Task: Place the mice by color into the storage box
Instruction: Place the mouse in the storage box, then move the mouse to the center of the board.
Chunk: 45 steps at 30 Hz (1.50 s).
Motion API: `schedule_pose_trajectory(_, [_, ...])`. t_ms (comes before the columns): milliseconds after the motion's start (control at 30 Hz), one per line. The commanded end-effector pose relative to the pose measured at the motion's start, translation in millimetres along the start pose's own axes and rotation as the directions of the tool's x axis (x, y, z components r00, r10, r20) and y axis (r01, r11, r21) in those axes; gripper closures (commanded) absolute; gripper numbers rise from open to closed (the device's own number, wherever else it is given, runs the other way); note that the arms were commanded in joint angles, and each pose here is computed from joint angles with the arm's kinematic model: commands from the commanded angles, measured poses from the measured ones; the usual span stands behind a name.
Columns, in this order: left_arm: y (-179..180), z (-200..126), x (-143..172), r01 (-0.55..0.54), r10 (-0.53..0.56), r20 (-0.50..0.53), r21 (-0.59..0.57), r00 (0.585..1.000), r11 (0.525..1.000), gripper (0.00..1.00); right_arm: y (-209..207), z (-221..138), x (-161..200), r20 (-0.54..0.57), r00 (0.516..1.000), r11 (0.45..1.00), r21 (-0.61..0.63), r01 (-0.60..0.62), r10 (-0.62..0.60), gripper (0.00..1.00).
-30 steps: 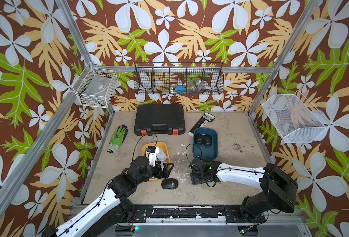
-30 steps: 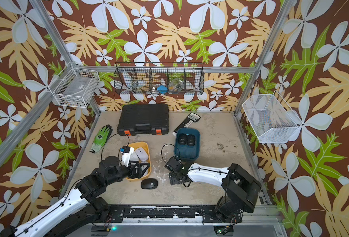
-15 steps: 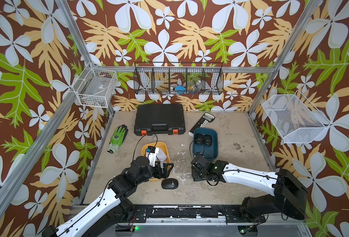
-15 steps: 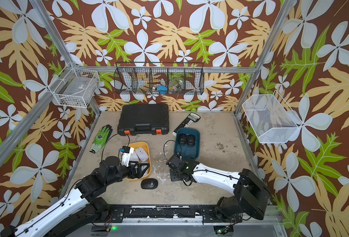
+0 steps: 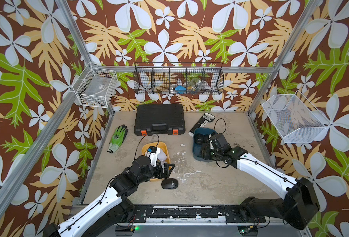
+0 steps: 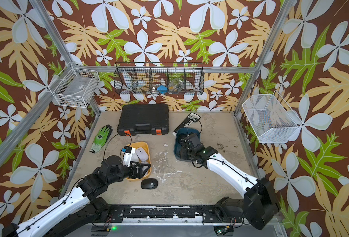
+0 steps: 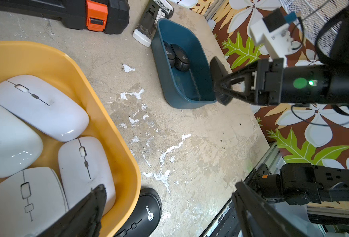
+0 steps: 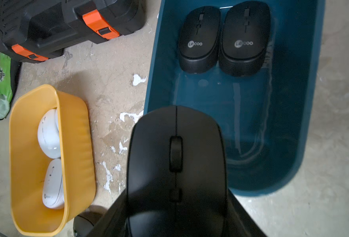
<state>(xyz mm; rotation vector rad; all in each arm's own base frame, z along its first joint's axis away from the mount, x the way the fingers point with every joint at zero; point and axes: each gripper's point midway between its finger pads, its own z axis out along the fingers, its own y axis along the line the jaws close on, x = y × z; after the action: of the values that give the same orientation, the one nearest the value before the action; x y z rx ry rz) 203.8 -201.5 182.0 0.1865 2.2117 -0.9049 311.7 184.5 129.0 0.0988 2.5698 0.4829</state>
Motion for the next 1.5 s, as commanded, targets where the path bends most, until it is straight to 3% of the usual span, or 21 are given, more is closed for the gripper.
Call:
schedule_pose_trajectory(0, [-4.2,0.0,-5.9,-0.014,0.014,0.015,0.013,1.000,1.000,0.00,4.3,19.7,-14.2,-0.027,1.000,0.998,-0.069,0.012,-0.014,0.46])
schedule_pose_trajectory(233, [-2.5,1.7,-4.2,-0.006,0.006,0.006,0.006,1.000,1.000,0.00,-10.8,75.9,-15.2,-0.120,0.993,0.999,-0.041,-0.016,0.011,0.48])
schedule_pose_trajectory(467, [-1.0,3.3,-2.9,-0.001,0.001,0.001,0.001,1.000,1.000,0.00,-18.7,103.0,-9.0,-0.162,0.987,1.000,-0.017,-0.018,0.015,0.48])
schedule_pose_trajectory(600, [0.1,3.8,-2.3,-0.001,0.001,0.000,-0.003,1.000,1.000,0.00,-24.7,112.0,-4.4,-0.182,0.983,1.000,-0.010,-0.028,0.025,0.44])
schedule_pose_trajectory(767, [0.6,5.9,-0.5,0.001,-0.001,-0.010,-0.004,1.000,1.000,0.00,-24.2,114.7,-7.5,-0.181,0.983,0.999,-0.020,-0.040,0.036,0.32])
schedule_pose_trajectory(933, [-1.4,7.4,0.8,0.010,-0.009,-0.020,0.007,1.000,1.000,0.00,-20.5,107.8,-15.9,-0.165,0.985,0.997,-0.047,-0.053,0.044,0.22])
schedule_pose_trajectory(1267, [-7.6,1.2,30.2,0.143,-0.137,-0.147,0.033,0.980,0.989,0.01,-1.6,57.0,-47.3,-0.062,0.998,0.990,-0.134,-0.035,0.027,0.20])
schedule_pose_trajectory(1400, [1.5,-7.1,64.6,0.234,-0.235,-0.232,-0.032,0.944,0.972,0.13,9.8,24.3,-59.4,0.001,1.000,0.985,-0.172,0.017,-0.018,0.20])
schedule_pose_trajectory(1467, [13.8,-12.0,81.1,0.284,-0.302,-0.259,-0.104,0.918,0.953,0.29,15.9,7.2,-63.2,0.028,0.999,0.980,-0.192,0.043,-0.038,0.19])
